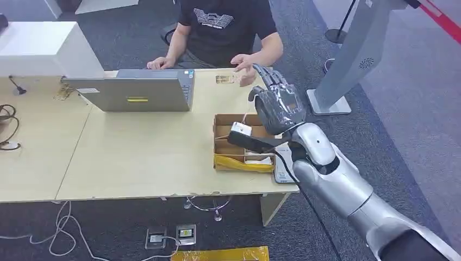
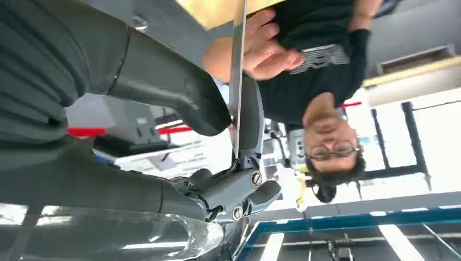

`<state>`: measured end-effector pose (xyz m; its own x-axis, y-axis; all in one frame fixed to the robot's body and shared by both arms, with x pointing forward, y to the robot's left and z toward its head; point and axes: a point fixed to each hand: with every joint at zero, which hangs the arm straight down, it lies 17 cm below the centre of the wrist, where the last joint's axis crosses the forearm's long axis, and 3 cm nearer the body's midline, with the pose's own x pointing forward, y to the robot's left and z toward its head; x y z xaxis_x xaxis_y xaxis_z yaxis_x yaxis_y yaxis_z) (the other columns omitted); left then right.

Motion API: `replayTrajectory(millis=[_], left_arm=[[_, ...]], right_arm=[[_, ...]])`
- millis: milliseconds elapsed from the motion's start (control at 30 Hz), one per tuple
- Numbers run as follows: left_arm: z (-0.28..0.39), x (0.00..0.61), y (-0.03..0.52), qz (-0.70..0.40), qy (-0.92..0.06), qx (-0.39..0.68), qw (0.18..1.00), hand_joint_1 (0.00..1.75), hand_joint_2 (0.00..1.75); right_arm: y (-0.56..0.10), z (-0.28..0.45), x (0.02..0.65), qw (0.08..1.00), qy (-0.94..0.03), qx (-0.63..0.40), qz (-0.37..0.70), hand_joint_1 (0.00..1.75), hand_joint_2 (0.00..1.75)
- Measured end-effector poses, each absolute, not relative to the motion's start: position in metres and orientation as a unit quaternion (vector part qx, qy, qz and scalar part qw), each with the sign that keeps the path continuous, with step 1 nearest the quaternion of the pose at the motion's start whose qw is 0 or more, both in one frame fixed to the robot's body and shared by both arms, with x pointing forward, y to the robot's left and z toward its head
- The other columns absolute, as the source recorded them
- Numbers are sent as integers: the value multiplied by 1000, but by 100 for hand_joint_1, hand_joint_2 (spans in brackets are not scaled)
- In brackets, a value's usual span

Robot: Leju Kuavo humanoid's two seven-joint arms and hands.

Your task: Pass the card to the sensor for recognition and then transmit it.

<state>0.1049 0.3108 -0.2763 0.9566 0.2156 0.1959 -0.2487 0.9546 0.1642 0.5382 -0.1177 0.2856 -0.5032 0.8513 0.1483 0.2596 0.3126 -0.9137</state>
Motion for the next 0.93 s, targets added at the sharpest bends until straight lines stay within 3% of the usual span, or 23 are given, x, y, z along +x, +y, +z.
replayTrajectory(millis=[900,933], left_arm=[[-276,106,308,106,-87,96,986,0,0],[-276,106,308,106,-86,96,986,0,0]], right_arm=[[-103,273,580,366,-730,-376,437,175,175],[-104,272,581,367,-729,-377,438,131,175]])
